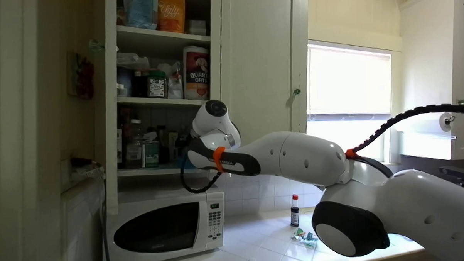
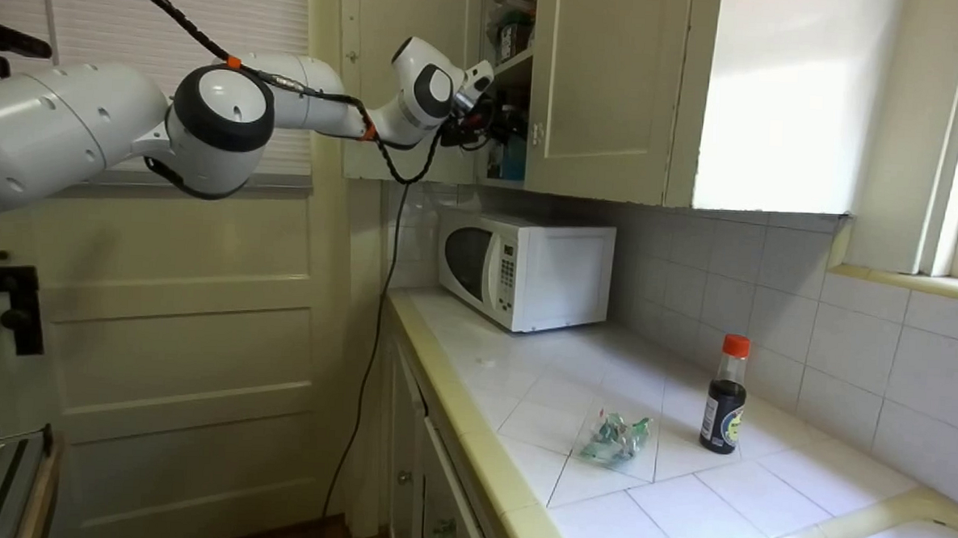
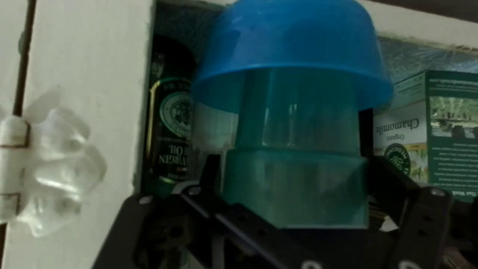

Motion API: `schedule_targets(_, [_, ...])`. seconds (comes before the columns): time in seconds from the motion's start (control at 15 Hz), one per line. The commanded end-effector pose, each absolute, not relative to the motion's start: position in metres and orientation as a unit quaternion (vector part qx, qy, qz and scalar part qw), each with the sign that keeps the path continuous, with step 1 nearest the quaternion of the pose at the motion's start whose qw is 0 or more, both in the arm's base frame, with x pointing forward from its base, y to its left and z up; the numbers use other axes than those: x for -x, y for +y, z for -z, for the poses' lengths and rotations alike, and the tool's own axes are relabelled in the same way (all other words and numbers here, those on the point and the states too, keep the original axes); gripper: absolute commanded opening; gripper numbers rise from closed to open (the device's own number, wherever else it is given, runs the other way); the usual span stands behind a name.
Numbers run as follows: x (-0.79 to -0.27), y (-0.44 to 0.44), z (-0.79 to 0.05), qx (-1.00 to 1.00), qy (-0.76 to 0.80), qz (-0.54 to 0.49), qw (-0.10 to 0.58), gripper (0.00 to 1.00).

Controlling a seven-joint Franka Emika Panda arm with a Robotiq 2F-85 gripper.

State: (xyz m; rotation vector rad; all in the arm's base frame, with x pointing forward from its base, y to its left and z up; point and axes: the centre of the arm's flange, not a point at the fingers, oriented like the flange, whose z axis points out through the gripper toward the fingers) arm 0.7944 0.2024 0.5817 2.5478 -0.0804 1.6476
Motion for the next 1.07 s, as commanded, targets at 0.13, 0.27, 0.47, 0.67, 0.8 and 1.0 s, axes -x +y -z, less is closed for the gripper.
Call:
schedule_targets(0.13, [-0.798,0.24,-0.608,-0.85,-0.051,-0.519,0.065,1.0])
schedule_targets(0.27, [-0.78,0.251,-0.612,-0.859,-0.054,-0.505,0.065,1.0])
schedule_targets(0.47, [-0.753,0.261,-0.612,-0.86,-0.067,-0.5,0.075,1.0])
schedule_targets(0.67, [-0.743,0.257,-0.614,-0.854,-0.1,-0.502,0.094,1.0])
schedule_targets(0.8, [-0.745,0.252,-0.614,-0.852,-0.118,-0.501,0.097,1.0])
schedule_targets(1.0, [-0.758,0.229,-0.602,-0.857,-0.153,-0.482,0.096,1.0])
